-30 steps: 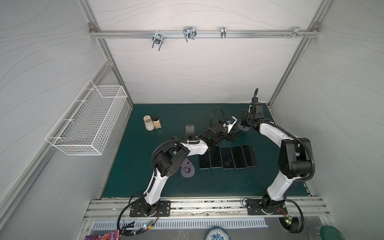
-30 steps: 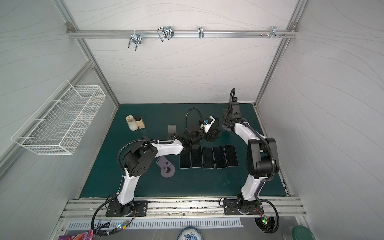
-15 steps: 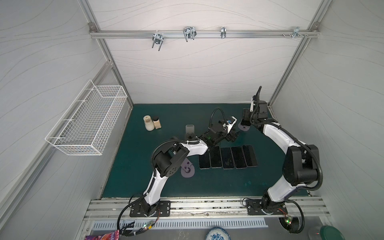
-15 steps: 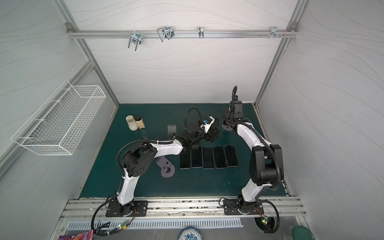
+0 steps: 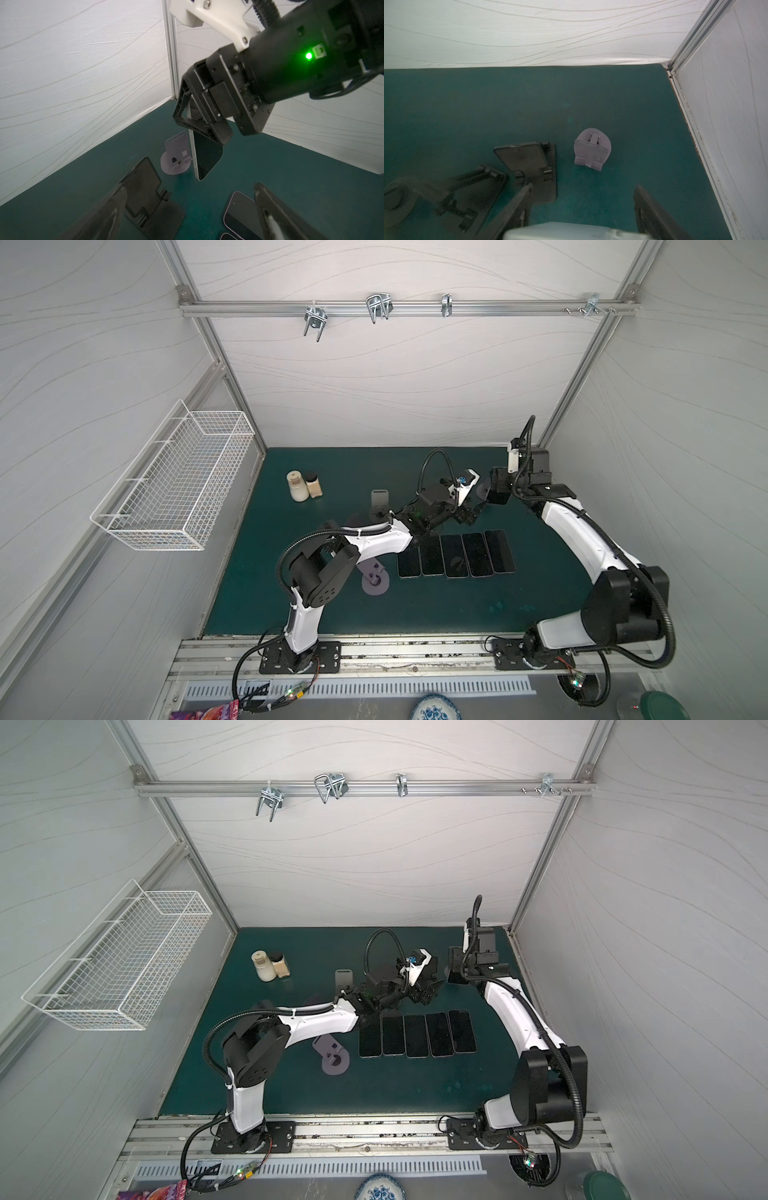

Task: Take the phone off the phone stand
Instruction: 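Lift the phone off the stand with the left gripper while the right gripper moves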

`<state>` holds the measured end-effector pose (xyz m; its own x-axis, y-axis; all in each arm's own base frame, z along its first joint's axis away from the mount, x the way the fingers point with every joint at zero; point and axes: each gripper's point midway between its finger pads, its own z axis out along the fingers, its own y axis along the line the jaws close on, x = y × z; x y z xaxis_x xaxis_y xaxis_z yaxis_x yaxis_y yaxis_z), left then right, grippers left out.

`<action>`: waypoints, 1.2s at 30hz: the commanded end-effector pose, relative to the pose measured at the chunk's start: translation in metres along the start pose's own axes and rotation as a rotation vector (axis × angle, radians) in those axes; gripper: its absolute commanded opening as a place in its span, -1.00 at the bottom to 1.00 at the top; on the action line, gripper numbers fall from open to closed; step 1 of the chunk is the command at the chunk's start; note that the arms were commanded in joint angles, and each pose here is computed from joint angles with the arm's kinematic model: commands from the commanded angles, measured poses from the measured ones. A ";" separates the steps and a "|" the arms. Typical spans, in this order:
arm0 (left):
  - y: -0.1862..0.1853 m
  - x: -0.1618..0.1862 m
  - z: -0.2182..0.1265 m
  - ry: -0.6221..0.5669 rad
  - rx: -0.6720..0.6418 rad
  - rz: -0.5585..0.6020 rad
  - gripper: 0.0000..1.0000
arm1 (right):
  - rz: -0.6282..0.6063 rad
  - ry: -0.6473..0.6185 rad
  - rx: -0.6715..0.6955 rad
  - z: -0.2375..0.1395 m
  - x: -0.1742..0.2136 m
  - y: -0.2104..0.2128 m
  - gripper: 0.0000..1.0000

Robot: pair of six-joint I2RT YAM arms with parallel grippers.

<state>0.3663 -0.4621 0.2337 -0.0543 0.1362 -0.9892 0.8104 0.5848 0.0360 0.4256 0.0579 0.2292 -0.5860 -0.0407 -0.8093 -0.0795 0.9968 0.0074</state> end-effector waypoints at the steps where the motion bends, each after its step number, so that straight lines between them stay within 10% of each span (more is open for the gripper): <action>1: -0.010 -0.010 -0.009 0.016 0.040 -0.019 0.93 | -0.001 0.048 -0.067 -0.015 0.010 0.009 0.09; 36: -0.061 -0.006 -0.059 0.188 0.013 -0.087 0.93 | 0.051 0.344 -0.304 -0.062 0.098 0.048 -0.06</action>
<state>0.2855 -0.4526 0.2303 -0.2476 0.2596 -0.9334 0.8107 0.5830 -0.0529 0.3195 0.0941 0.1725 -0.8452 -0.0428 -0.5327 -0.2075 0.9449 0.2532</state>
